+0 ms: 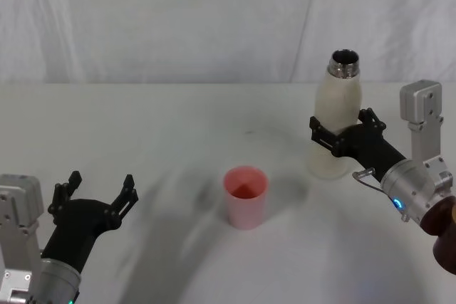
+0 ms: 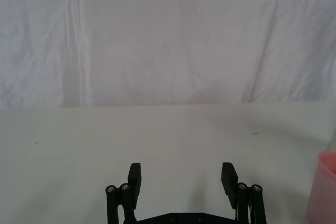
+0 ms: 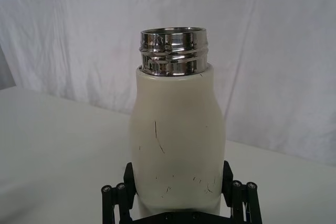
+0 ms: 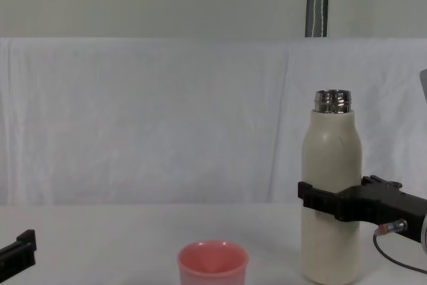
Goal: Grasp the thermos with one hand and pour water into the cup lid.
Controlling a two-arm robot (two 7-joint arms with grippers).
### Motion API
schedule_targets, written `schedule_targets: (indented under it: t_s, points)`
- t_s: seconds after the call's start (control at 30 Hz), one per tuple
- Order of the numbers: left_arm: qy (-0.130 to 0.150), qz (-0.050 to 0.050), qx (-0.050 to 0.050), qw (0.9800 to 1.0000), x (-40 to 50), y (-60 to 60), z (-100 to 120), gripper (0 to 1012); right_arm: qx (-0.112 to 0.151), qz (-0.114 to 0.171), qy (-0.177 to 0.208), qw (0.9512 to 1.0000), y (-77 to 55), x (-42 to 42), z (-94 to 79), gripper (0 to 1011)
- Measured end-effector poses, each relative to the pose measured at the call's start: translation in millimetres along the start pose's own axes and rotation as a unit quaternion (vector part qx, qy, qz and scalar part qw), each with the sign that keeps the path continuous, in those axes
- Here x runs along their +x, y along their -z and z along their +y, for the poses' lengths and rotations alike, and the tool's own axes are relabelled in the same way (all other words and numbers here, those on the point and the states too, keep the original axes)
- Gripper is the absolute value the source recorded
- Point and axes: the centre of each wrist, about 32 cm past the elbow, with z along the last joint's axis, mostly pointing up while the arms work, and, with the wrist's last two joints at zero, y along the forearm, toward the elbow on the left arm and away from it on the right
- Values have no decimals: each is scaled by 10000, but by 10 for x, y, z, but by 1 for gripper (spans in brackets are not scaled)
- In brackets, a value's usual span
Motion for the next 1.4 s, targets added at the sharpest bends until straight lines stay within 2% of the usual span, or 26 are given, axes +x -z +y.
schedule_targets:
  t_s: [1.4]
  points:
    - [1, 0, 0, 10000, 0, 0, 0, 1001, -43, 67, -9, 10000, -2, -10, 16, 971]
